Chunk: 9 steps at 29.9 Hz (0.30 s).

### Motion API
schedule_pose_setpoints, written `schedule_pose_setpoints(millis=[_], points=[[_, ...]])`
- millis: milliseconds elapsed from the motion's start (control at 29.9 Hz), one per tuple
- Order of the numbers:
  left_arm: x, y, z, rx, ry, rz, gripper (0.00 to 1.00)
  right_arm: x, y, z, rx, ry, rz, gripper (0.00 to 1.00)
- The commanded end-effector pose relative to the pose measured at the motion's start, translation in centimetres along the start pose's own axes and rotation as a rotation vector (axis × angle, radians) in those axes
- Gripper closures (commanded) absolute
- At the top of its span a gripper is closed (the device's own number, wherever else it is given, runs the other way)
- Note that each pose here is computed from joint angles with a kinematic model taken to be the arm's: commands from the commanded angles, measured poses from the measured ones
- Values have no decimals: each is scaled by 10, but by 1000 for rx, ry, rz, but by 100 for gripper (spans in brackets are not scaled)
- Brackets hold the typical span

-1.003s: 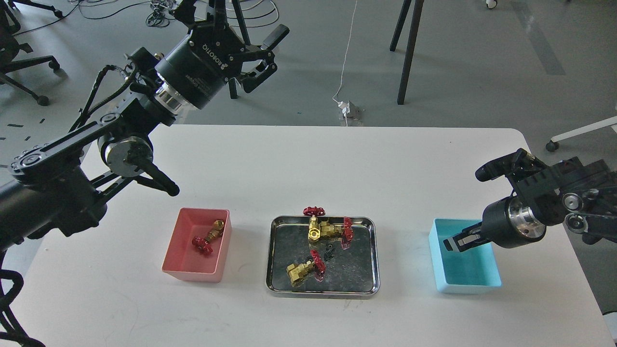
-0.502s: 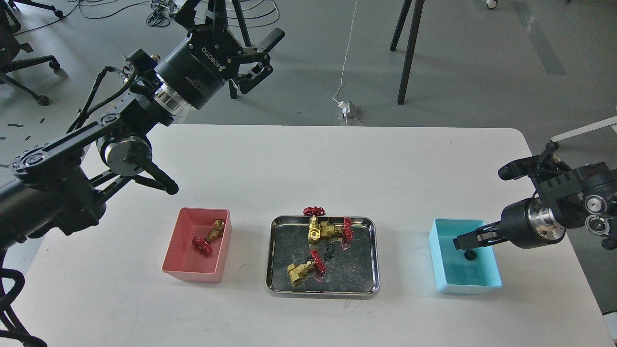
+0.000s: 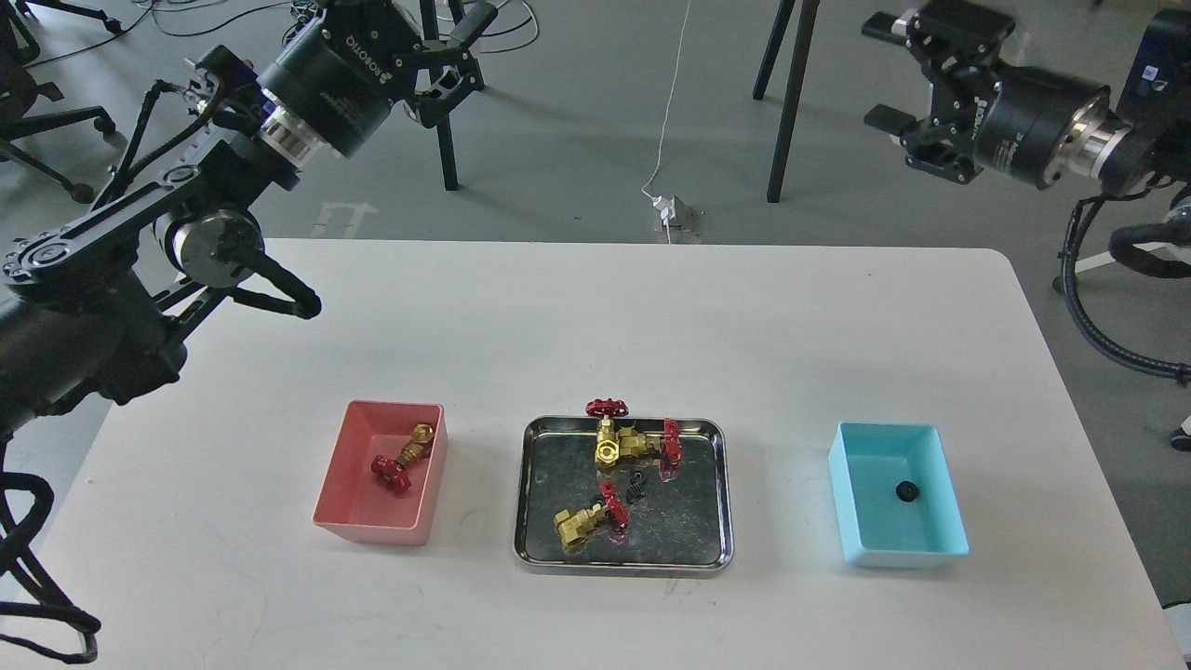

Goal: Place valve in pink box and gear in blue box

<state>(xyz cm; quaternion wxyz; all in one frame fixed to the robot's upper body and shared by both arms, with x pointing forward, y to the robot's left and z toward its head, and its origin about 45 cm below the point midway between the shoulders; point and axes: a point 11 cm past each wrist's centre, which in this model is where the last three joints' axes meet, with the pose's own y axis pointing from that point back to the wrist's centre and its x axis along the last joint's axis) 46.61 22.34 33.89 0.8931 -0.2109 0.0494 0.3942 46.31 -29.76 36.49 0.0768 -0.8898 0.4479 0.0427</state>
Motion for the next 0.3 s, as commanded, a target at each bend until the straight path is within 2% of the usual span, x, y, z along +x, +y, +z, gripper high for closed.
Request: schedule_pose_setpoints(millis=[0,134,268], points=[[20,8,-18,-6,57,98,1,35,7,26,139,-221,148,1],[40,36,-38,22,73,183,1,32,0,44,166,-283,169,1],[35,31,-38,8,86,172,1,38,4,35,238,-306,191,1]])
